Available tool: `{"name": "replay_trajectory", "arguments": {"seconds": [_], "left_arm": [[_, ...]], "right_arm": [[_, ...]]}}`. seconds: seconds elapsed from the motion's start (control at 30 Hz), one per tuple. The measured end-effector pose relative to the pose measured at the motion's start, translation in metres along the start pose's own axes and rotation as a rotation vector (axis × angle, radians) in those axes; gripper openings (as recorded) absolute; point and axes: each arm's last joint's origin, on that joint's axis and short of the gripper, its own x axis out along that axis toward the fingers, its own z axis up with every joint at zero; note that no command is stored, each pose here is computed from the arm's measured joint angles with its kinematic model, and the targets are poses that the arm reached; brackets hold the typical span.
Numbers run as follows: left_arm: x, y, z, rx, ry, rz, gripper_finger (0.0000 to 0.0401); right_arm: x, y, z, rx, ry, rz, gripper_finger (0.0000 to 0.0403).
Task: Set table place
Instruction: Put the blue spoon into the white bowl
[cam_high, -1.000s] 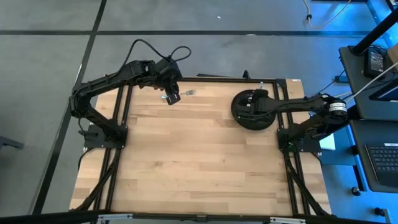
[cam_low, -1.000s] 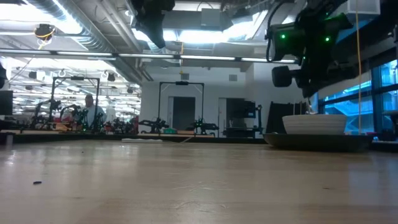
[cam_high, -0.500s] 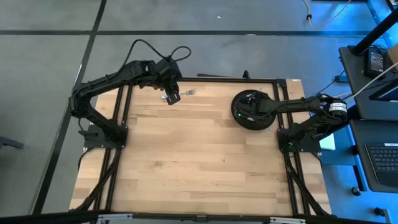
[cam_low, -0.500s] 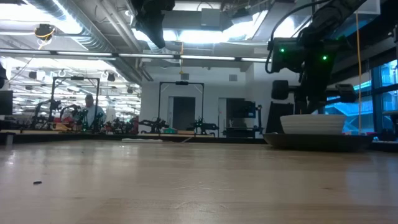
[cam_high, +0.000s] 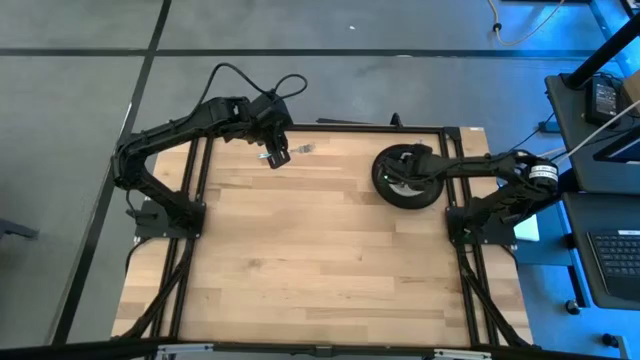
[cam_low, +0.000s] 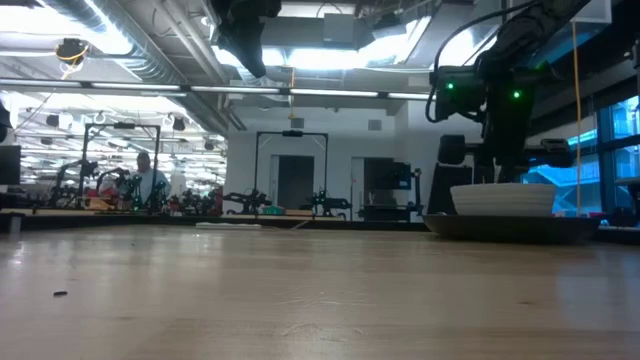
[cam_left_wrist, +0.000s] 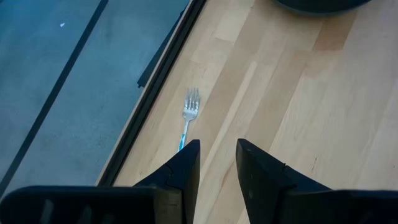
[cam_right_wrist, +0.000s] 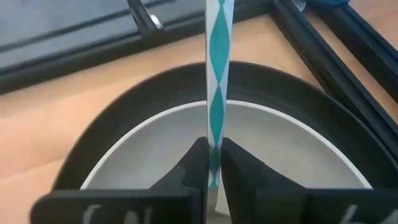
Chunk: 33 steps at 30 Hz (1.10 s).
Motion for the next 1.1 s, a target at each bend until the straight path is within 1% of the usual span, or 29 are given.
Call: {"name": "replay_trajectory", "arguments": {"seconds": [0.07,0.3,0.43,0.63,0.83,1.1], "left_arm": [[0.000,0.000,0.000,0.000,0.000,0.000,0.0098],[0.000,0.000,0.000,0.001,0.001,0.000,0.0098],[0.000,0.000,0.000,0.001,0.001,0.000,0.0098],[0.000,0.000,0.000,0.002,0.001,0.000,0.0098],[0.000,0.000,0.000,0.042,0.002,0.000,0.0098],[0.000,0.000,0.000,0.044,0.002,0.000,0.0098]], "right_arm": [[0.002,0.000,0.002,-0.021,0.012,-0.004,0.0040],[0.007,-0.001,0.006,-0.009,0.023,-0.024,0.0041],[0.011,0.000,0.010,-0.036,0.027,-0.030,0.0041],[0.018,0.000,0.016,-0.041,0.083,-0.035,0.0042],[0.024,0.000,0.021,-0.049,0.127,-0.039,0.0042],[0.025,0.004,0.021,-0.021,0.157,0.001,0.0042]]}}
